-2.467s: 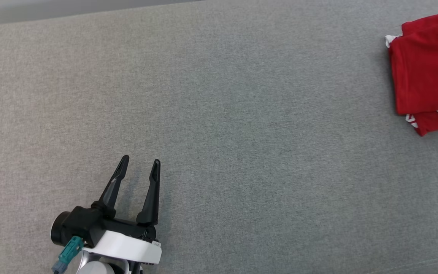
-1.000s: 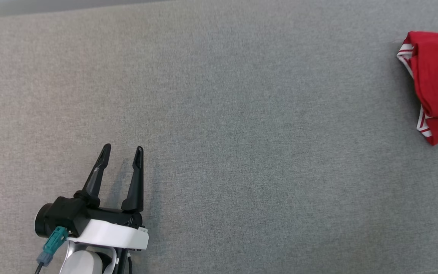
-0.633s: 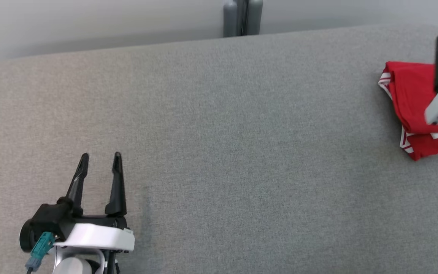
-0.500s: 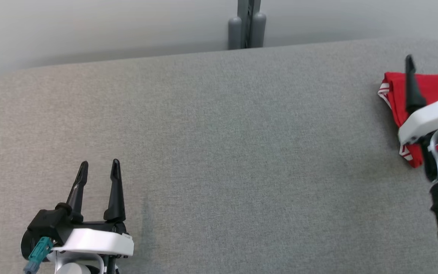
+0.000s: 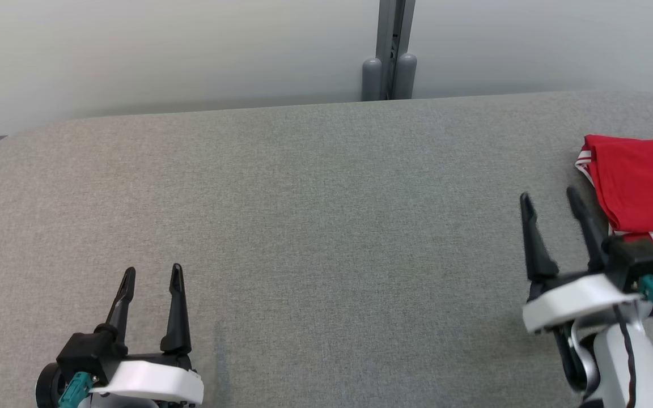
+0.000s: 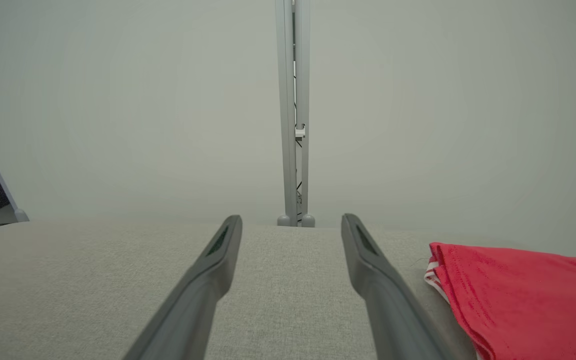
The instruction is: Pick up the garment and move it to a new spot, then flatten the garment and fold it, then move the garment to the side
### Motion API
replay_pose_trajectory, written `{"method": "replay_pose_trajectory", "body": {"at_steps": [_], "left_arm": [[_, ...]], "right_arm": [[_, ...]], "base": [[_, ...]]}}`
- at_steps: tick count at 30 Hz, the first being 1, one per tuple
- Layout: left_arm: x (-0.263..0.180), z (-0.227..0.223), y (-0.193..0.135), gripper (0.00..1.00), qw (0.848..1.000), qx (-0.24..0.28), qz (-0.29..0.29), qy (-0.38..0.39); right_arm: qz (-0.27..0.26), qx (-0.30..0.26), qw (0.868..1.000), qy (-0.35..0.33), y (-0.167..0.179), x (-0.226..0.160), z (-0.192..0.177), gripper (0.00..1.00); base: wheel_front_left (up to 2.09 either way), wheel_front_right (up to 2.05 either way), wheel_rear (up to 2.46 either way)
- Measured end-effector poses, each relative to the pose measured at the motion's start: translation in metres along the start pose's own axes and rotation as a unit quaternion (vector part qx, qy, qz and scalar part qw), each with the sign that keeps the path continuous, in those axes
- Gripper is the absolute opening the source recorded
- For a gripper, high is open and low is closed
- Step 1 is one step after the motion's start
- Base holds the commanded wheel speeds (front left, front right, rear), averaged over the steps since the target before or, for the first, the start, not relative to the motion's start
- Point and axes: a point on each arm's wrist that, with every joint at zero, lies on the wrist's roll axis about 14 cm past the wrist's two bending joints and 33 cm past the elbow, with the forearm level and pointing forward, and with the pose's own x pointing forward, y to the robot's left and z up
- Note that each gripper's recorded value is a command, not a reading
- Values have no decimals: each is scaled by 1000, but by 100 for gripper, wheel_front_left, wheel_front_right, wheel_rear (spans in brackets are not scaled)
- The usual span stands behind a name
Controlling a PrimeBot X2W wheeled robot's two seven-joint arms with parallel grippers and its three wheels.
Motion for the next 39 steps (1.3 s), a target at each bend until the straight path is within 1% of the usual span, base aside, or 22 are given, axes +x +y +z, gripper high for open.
{"method": "replay_pose_trajectory", "body": {"at_steps": [6,11,23,38,39], "left_arm": [[-10,-3,7,100,1000,3,16,6],[-16,-7,11,100,1000,6,26,12],[-24,-9,11,100,999,5,29,17],[-24,-11,11,100,999,10,28,19],[-25,-13,11,0,999,10,29,22]], "right_arm": [[3,45,999,19,10,-23,-16,100],[10,64,997,35,18,-30,-25,100],[22,73,996,46,28,-33,-31,100],[23,73,996,46,29,-33,-32,100],[22,73,996,49,29,-34,-34,0]], "base": [[0,0,0],[0,0,0],[0,0,0],[0,0,0],[0,0,0]]}}
